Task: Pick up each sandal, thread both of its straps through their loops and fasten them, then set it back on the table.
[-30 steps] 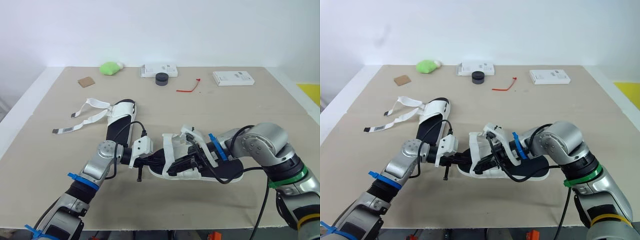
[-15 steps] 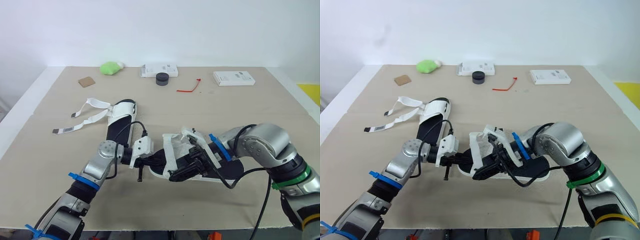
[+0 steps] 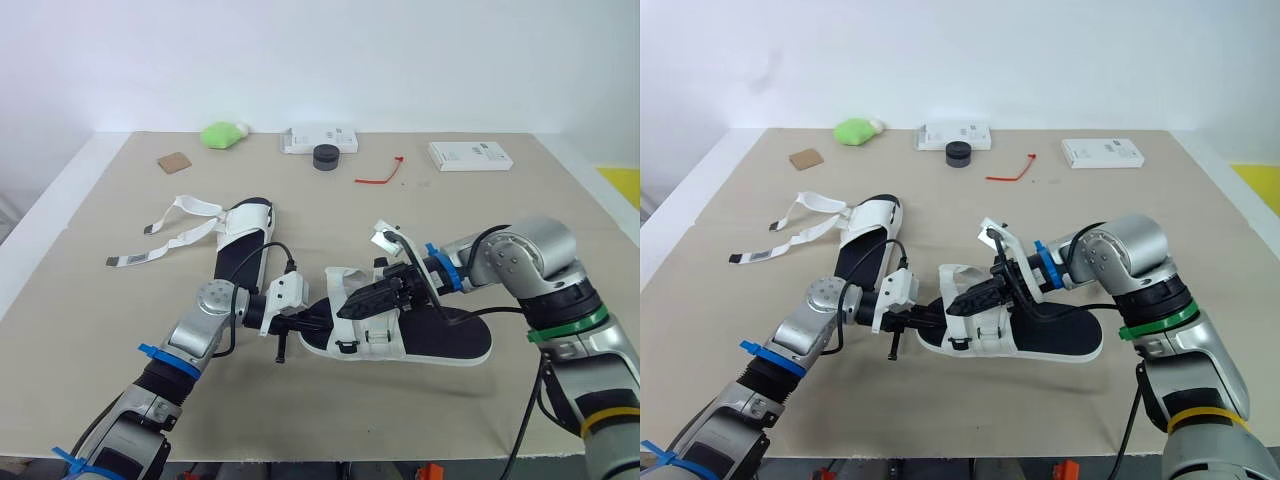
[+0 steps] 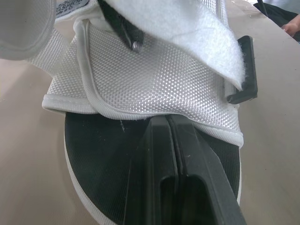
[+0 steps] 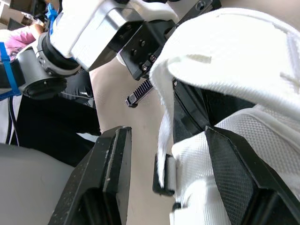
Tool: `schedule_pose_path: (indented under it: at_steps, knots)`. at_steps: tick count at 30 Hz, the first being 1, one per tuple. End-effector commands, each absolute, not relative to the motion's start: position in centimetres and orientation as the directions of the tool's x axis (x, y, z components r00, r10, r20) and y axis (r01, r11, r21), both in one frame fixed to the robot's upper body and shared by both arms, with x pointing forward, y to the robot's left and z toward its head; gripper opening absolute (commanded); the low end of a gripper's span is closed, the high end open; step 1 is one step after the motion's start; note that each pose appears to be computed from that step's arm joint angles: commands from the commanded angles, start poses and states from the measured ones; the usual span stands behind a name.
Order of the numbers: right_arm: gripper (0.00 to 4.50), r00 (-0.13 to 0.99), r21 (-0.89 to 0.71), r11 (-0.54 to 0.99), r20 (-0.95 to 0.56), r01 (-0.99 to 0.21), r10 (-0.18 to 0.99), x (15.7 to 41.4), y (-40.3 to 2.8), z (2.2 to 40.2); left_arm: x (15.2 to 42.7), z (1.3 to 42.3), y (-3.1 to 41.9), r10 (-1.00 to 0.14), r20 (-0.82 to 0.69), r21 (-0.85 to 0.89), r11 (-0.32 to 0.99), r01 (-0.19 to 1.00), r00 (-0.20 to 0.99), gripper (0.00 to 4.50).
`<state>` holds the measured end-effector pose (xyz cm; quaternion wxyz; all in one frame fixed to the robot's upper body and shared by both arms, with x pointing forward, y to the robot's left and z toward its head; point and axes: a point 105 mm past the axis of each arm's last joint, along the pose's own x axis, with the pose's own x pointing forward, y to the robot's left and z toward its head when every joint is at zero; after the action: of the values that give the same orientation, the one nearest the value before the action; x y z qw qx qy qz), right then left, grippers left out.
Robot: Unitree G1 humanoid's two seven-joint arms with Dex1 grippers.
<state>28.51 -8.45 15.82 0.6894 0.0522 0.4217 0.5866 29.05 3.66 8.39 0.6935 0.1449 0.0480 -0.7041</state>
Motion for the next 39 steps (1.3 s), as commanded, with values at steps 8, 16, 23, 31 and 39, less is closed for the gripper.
schedule_pose_path:
  at_steps: [8,16,23,31,39]
  knots:
    - [0.04,-0.02,0.56,0.282,-0.471,-0.779,0.882,28.6,-8.1,17.7,28.0,3.6,4.5,-0.917,-0.399,-0.012,-0.007,1.0,-0.011,0.0]
    - [0.04,-0.108,0.553,0.204,-0.48,-0.808,0.871,26.3,-7.7,17.4,27.9,3.7,4.5,-0.918,-0.396,-0.013,-0.006,1.0,-0.01,0.0]
    - [0.04,-0.1,0.514,0.242,-0.551,-0.823,0.828,25.6,-7.7,15.3,27.8,3.6,4.4,-0.918,-0.396,-0.016,-0.007,1.0,-0.013,0.0]
    - [0.04,0.034,0.428,0.352,-0.595,-0.832,0.803,28.3,-7.9,14.9,27.7,3.5,4.4,-0.917,-0.398,-0.02,-0.015,1.0,-0.022,0.0]
    - [0.04,0.012,0.437,0.331,-0.589,-0.836,0.808,28.0,-8.1,15.3,27.6,3.5,4.4,-0.918,-0.396,-0.019,-0.011,1.0,-0.018,0.0]
